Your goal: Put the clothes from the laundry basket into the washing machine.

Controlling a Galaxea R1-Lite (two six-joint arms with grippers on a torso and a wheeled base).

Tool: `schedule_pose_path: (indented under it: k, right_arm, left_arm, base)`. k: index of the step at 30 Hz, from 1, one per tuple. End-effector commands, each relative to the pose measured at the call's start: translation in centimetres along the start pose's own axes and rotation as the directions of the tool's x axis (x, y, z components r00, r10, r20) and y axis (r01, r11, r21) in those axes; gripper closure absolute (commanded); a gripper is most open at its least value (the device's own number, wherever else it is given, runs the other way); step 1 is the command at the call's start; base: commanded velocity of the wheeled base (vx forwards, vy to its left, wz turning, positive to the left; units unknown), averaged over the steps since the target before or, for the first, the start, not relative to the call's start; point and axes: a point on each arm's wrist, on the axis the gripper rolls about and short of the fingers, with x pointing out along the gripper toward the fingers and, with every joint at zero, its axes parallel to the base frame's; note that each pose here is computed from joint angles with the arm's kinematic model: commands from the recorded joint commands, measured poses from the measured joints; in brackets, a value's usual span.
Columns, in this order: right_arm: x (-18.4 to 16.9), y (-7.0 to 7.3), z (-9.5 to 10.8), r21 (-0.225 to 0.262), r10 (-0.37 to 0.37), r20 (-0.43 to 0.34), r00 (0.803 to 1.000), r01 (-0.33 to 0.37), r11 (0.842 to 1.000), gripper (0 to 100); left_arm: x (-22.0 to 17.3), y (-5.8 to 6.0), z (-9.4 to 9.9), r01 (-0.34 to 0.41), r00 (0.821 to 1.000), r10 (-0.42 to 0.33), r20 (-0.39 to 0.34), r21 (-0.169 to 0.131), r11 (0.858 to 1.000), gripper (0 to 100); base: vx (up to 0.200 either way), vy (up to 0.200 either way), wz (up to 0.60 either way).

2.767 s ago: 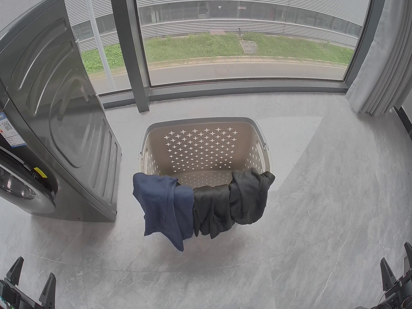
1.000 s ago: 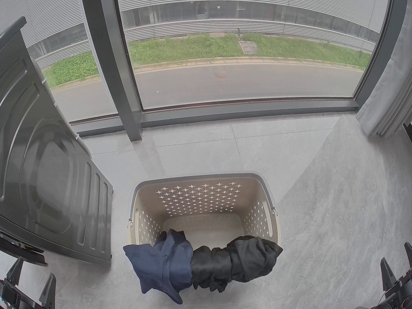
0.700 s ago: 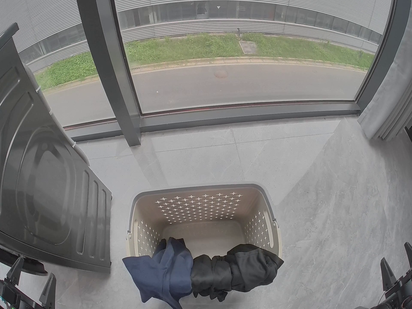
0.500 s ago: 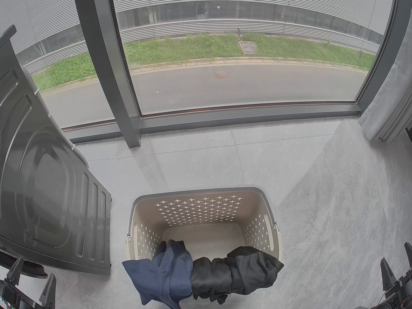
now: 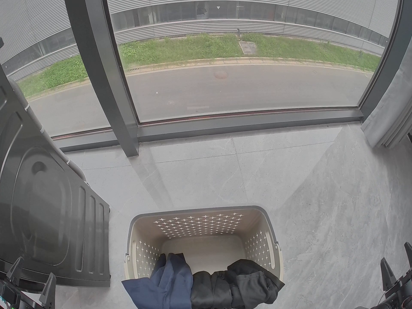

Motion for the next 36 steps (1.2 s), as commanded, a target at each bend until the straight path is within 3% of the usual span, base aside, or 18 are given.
schedule_pose_path:
  k: [1,8,36]
  right_arm:
    - [0.01,0.0,-0.52,0.0,0.002,-0.001,1.0,-0.002,1.0,0]
    - [0.01,0.0,-0.52,0.001,0.001,-0.001,1.0,-0.001,1.0,0]
    - [0.01,0.0,-0.52,0.001,0.001,-0.001,1.0,-0.001,1.0,0]
  left_arm:
    - [0.03,0.01,-0.43,0.0,1.0,0.0,-0.004,-0.001,1.0,0]
    - [0.03,0.01,-0.43,0.0,1.0,0.0,-0.004,-0.002,1.0,0]
    - [0.03,0.01,-0.43,0.0,1.0,0.0,-0.004,-0.002,1.0,0]
  base:
    - [0.0,0.0,0.0]
    - [0.171,0.0,0.0]
    - [0.0,0.0,0.0]
